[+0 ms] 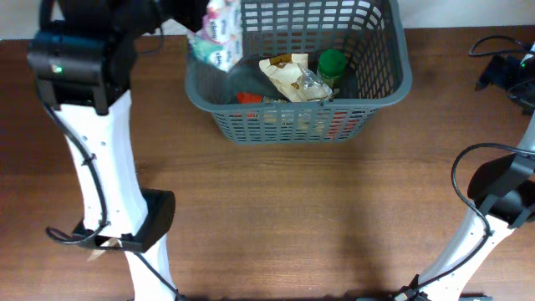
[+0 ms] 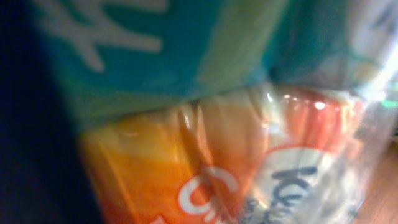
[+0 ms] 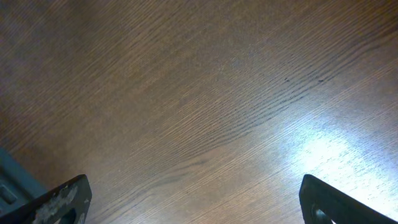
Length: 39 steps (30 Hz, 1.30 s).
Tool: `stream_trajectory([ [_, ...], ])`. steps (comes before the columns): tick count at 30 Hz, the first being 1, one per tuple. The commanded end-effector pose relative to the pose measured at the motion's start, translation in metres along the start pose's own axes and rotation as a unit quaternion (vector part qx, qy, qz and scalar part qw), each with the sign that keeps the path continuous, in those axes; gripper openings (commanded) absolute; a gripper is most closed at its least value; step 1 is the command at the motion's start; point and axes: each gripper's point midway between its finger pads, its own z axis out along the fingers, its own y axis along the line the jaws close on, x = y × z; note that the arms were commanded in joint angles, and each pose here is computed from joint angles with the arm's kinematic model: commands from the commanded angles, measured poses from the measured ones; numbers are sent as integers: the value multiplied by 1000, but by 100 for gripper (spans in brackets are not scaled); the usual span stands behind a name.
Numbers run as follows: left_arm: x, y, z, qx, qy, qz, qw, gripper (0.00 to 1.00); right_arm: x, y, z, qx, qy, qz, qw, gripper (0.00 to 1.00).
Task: Pack container
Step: 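Lift the tissue pack with the left gripper toward the basket, then lower the tissue pack into the basket and open the left gripper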
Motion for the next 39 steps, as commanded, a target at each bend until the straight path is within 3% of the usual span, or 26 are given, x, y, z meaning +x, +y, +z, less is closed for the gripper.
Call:
stream_trajectory([
  [1,-3,-7,2,-9,0,23,1000,2,0,-3,-1,8,-1,2,1000,99],
  [11,44,8,50,4,67,-9,998,2,0,-3,-1,8,-1,2,1000,99],
  [22,76,-1,108,42,75,-9,996,2,0,-3,-1,8,-1,2,1000,99],
  [39,199,-17,176,76,168,-47,982,2,0,-3,-1,8,-1,2,1000,99],
])
